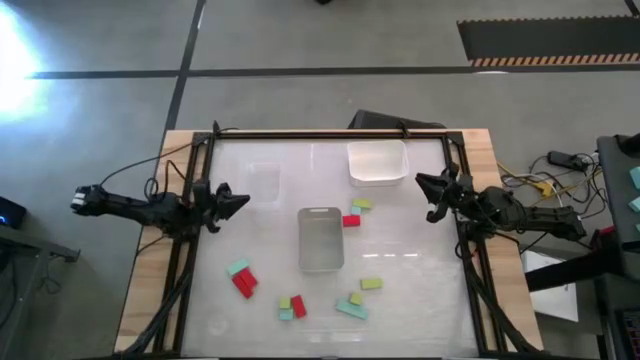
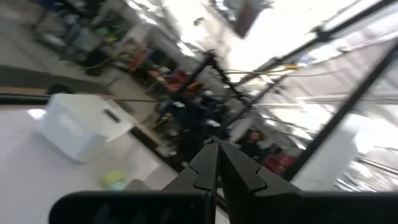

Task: Sort & place blocks by color
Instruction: Put the blue block into the transparent bin

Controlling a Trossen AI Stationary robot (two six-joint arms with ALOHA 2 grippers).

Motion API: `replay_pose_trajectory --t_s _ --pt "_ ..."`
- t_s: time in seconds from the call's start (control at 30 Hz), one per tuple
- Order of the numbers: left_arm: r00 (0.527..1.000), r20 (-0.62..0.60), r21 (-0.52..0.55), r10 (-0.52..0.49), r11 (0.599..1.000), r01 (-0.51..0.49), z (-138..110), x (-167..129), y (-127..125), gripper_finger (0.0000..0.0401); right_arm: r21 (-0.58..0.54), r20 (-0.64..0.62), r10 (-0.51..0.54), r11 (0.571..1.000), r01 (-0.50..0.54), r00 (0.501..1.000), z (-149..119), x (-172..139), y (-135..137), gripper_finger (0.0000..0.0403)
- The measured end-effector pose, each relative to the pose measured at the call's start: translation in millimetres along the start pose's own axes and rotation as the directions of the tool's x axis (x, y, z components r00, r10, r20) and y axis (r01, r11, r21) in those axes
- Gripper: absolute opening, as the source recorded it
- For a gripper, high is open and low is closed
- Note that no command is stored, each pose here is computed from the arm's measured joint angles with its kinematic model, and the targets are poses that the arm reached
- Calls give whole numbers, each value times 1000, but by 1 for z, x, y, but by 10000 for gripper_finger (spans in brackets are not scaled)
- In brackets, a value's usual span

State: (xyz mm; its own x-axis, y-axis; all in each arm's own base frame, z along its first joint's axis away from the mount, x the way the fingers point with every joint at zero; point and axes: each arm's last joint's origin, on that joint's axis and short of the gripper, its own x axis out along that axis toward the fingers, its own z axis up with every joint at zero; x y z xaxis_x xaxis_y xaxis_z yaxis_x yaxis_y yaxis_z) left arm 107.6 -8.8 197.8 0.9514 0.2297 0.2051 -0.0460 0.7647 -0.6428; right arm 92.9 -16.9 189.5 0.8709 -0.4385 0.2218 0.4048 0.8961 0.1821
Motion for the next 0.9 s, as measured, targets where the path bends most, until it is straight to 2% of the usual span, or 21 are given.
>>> replay_pose_trajectory --t_s 0.17,0.33,0.4,0.47,0.53,0.57,0.67,0.77,0.8,0.83,0.9 --pt "998 -41 -11 51 999 -52 6 15 -12 0 12 31 3 1000 -3 1000 3 0 0 52" --pt "978 -155 -10 142 989 -145 12 35 -28 0 3 54 5 1000 -5 999 5 0 0 52" --pt "947 -240 5 216 975 -221 14 44 -34 0 -10 62 5 1000 -5 998 6 0 1 52" --pt "883 -350 40 312 947 -318 16 51 -39 0 -16 62 5 1000 -4 998 6 0 1 52" --pt "767 -486 99 418 899 -427 17 56 -44 0 -16 63 5 1000 -4 998 6 0 1 52" --pt "686 -554 140 471 866 -481 16 57 -46 0 -16 62 5 1000 -4 998 6 0 1 52" --pt "387 -713 289 584 748 -598 9 62 -48 0 -16 63 6 1000 -5 998 6 0 1 52" --pt "81 -804 430 589 670 -605 -9 70 -49 0 -16 63 6 1000 -5 998 6 0 1 52" --pt "-1 -821 467 571 670 -577 -17 73 -50 0 -16 63 6 1000 -5 998 6 0 1 52" --pt "-64 -833 492 549 684 -539 -25 76 -51 0 -16 63 6 1000 -5 998 6 0 1 52" --pt "-157 -842 525 517 715 -462 -41 81 -54 0 -16 62 6 1000 -5 998 6 0 1 52"
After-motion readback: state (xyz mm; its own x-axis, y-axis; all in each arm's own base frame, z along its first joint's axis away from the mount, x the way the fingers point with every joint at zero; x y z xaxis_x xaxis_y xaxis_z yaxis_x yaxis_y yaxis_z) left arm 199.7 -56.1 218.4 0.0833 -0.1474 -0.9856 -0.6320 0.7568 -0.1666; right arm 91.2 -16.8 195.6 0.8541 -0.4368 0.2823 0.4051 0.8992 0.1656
